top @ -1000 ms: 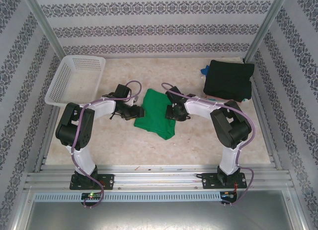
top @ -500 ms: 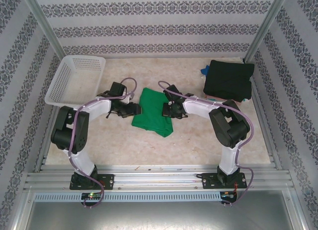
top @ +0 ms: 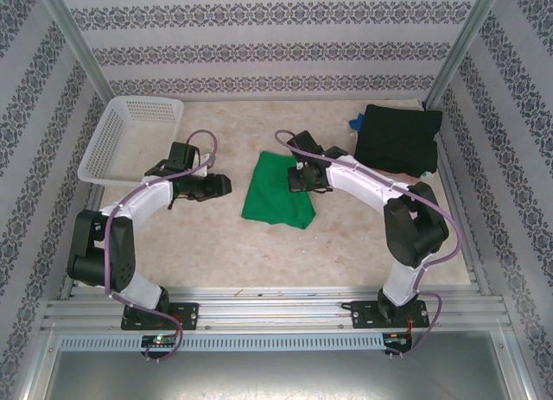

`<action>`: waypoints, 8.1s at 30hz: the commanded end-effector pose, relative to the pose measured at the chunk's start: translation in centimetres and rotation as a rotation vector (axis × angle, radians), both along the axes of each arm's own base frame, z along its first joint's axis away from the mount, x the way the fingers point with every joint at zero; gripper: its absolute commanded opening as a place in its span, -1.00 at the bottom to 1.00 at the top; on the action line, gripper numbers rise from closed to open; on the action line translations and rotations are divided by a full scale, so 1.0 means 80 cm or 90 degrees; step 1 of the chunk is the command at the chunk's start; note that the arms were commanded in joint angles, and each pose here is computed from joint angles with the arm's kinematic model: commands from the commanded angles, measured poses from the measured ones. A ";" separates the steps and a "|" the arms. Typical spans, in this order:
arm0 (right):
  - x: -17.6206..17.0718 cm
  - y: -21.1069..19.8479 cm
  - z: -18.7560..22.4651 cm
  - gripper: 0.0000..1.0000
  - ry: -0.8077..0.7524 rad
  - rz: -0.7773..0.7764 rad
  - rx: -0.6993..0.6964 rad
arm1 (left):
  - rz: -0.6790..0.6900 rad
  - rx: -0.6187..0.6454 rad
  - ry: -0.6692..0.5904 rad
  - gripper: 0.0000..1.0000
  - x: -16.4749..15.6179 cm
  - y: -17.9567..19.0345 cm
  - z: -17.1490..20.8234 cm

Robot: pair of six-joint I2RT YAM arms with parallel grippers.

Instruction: Fold and stack the t-shirts

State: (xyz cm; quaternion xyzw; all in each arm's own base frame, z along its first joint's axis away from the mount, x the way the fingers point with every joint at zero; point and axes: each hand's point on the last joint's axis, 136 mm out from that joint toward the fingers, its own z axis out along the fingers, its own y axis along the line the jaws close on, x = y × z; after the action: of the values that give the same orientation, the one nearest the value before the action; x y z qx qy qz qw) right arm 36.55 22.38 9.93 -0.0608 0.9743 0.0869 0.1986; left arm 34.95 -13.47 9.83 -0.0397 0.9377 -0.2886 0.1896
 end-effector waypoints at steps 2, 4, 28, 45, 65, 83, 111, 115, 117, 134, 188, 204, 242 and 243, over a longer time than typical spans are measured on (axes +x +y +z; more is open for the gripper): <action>0.007 -0.027 0.025 -1.00 -0.029 0.025 -0.085 | -0.004 -0.004 0.007 0.05 -0.007 0.005 -0.002; 0.009 -0.036 0.021 -1.00 -0.020 0.022 -0.104 | -0.002 -0.006 0.009 0.05 -0.008 0.007 -0.004; -0.032 -0.079 -0.061 -0.34 0.058 -0.093 -0.059 | -0.122 -0.012 -0.026 0.05 0.016 -0.124 -0.016; -0.120 -0.003 -0.081 -0.17 0.087 -0.102 0.122 | -0.075 0.062 -0.041 0.10 0.012 -0.062 0.004; -0.073 -0.108 -0.036 0.37 0.018 -0.182 0.105 | -0.211 0.050 -0.084 0.13 -0.043 -0.180 0.001; -0.008 -0.089 -0.075 0.31 0.053 -0.221 0.203 | -0.508 0.311 -0.318 1.00 -0.097 -0.229 -0.022; 0.018 -0.104 -0.064 -0.69 0.025 -0.234 0.197 | -0.608 0.420 -0.346 -0.36 -0.102 -0.251 -0.067; 0.044 -0.112 -0.057 -0.85 0.011 -0.226 0.186 | -0.605 0.362 -0.332 -0.39 -0.105 -0.274 -0.066; 0.062 -0.119 -0.050 -0.86 0.000 -0.224 0.179 | -0.597 0.342 -0.332 -0.45 -0.104 -0.283 -0.063; 0.009 -0.158 -0.001 0.35 -0.006 -0.332 0.277 | -0.523 0.185 -0.284 -0.85 -0.069 -0.307 -0.028; 0.031 -0.077 -0.011 -0.82 0.019 -0.218 0.285 | -0.398 0.124 -0.321 0.52 -0.070 -0.229 0.045; 0.142 -0.136 0.194 -0.82 -0.110 -0.072 0.135 | -0.211 0.144 -0.368 0.74 -0.079 -0.088 0.075; 0.229 -0.454 0.141 -0.68 -0.251 -0.110 0.348 | -0.216 0.133 -0.304 0.72 -0.081 -0.083 0.045; 0.230 -0.464 0.132 -0.67 -0.245 -0.118 0.347 | -0.217 0.132 -0.303 0.72 -0.082 -0.084 0.045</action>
State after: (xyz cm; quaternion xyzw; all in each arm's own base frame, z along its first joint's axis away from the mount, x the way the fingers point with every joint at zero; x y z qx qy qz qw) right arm 53.87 -11.65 20.78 0.0675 0.8789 0.3052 0.3604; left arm 28.08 -20.33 12.85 0.2074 0.8849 -0.2186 0.3552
